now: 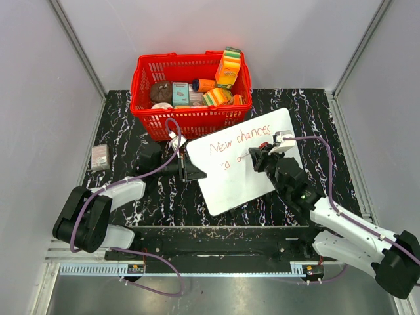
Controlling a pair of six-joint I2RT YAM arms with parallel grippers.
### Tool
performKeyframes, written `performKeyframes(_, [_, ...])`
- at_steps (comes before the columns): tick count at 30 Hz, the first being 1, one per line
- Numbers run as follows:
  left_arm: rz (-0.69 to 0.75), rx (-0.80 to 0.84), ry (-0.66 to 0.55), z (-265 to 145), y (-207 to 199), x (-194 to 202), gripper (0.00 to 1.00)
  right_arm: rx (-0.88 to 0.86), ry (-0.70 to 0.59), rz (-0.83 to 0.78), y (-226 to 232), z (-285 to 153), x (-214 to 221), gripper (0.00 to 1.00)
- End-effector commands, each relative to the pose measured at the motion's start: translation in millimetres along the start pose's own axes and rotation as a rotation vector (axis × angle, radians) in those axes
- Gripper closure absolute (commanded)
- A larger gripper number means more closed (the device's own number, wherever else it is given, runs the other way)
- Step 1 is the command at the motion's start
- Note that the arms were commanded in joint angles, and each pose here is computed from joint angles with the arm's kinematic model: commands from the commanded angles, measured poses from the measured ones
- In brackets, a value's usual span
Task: Write a sentence on the whiteboard
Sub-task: Write on the whiteboard with the whiteboard marker without the cap.
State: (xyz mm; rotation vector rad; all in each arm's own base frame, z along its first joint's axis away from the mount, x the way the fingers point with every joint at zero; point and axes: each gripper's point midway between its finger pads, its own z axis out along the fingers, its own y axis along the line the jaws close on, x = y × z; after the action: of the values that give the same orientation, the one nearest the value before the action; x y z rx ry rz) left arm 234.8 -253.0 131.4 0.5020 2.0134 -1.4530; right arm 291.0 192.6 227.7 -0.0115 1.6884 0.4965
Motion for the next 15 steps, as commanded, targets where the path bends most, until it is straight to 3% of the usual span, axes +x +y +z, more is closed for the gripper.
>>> performKeyframes(1, [0.093, -0.053, 0.080, 2, 20, 29, 1.00, 0.024, 0.002, -0.018, -5, -3, 0, 1.00])
performKeyframes(15, [0.093, -0.054, 0.079, 2, 20, 28, 1.00, 0.026, 0.087, -0.022, -10, -7, 26, 1.00])
